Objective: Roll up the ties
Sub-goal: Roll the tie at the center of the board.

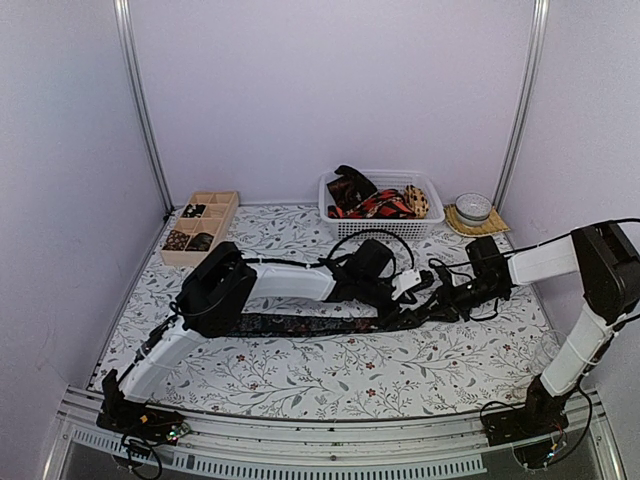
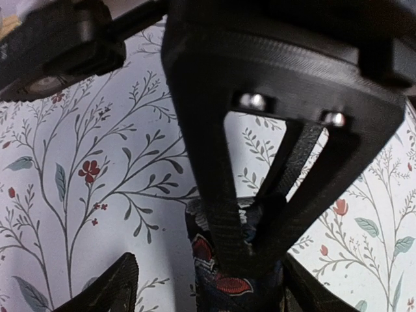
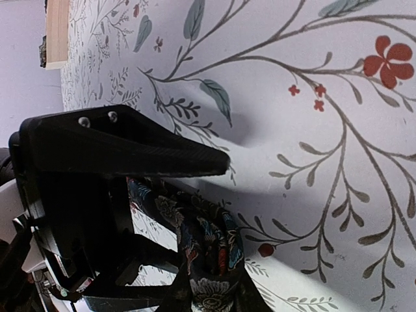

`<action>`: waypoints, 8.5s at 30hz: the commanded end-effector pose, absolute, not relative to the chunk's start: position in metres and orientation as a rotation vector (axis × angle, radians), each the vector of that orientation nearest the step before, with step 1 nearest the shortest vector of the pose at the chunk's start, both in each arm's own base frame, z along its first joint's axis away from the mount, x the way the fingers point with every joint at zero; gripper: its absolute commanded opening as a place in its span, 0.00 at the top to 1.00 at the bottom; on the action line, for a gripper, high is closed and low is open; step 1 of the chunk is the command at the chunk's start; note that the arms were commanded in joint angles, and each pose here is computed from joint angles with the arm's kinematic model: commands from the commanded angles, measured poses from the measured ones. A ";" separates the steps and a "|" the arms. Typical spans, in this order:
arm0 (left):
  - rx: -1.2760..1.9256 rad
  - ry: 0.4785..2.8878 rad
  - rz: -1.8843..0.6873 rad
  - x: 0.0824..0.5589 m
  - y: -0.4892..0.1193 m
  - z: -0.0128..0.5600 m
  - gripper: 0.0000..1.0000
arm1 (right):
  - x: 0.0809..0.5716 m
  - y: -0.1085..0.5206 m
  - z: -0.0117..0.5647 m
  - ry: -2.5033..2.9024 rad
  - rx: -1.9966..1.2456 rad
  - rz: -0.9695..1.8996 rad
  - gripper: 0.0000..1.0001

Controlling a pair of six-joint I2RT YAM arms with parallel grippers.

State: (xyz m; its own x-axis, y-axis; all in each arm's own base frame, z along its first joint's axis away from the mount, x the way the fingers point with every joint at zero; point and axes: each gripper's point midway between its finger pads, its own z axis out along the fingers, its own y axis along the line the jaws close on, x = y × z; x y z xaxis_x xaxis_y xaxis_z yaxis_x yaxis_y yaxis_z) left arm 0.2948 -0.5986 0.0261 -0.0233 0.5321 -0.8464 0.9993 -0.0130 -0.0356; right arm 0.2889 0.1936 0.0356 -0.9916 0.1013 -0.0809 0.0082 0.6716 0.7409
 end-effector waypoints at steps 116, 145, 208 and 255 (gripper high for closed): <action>1.582 1.762 -0.741 0.273 -0.565 0.018 0.11 | 0.299 0.169 0.057 2.750 -0.101 0.838 0.83; 1.016 2.357 -0.659 0.326 -0.431 0.031 0.09 | 0.319 0.108 0.055 2.756 -0.319 -0.567 0.83; 0.950 2.494 -0.693 0.316 -0.420 0.011 0.44 | 0.316 0.223 0.072 2.654 -0.485 -0.043 0.43; 1.257 2.138 -0.891 0.346 -0.561 0.054 0.01 | 0.353 0.157 0.037 2.716 0.091 1.075 0.44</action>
